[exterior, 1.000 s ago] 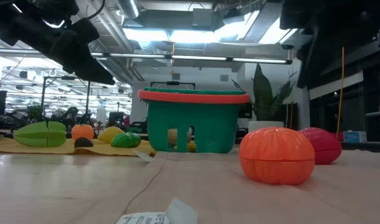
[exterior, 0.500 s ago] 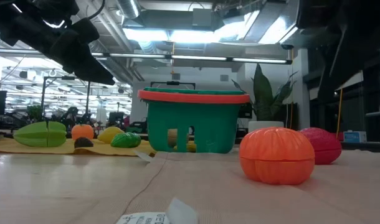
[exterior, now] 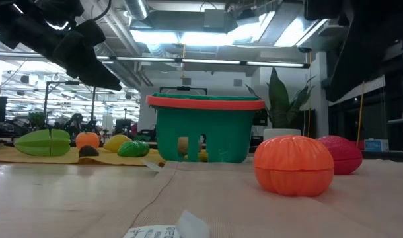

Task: Pick and placing Produce into tupperware
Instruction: Put the bottom strawberry into the basket

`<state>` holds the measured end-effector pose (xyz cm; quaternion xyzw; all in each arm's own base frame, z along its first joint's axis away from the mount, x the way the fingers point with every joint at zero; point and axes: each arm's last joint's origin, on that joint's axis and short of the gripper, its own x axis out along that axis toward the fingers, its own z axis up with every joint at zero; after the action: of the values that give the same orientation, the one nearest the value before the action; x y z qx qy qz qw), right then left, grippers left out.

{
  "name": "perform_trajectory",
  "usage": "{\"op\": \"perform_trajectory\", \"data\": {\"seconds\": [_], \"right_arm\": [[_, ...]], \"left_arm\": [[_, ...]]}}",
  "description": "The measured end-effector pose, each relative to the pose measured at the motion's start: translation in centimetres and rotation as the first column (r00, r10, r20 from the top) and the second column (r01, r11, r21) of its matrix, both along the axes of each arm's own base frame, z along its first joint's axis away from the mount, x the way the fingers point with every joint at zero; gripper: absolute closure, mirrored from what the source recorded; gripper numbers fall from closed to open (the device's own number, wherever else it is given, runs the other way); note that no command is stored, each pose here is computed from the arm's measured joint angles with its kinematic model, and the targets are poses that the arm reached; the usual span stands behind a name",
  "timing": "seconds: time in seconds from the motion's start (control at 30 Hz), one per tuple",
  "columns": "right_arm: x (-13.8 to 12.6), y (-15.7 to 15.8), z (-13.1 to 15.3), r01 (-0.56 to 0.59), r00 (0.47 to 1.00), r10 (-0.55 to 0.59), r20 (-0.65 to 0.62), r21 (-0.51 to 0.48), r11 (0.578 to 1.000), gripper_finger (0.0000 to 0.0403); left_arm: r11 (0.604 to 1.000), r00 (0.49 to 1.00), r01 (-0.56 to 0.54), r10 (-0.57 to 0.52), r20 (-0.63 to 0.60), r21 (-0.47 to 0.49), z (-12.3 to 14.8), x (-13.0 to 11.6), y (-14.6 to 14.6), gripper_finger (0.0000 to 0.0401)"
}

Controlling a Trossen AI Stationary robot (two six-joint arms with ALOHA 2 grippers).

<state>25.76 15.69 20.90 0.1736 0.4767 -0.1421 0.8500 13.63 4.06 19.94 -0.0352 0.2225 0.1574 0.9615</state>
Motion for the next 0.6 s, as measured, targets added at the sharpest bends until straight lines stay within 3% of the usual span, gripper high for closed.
{"op": "perform_trajectory", "data": {"seconds": [0.6], "right_arm": [[1.2,0.8,-0.7,0.012,1.000,-0.013,0.026,0.024,1.000,0.0085]], "left_arm": [[1.000,1.000,0.011,-0.010,-0.013,0.018,-0.1,0.0,0.0,0.0140]]}}
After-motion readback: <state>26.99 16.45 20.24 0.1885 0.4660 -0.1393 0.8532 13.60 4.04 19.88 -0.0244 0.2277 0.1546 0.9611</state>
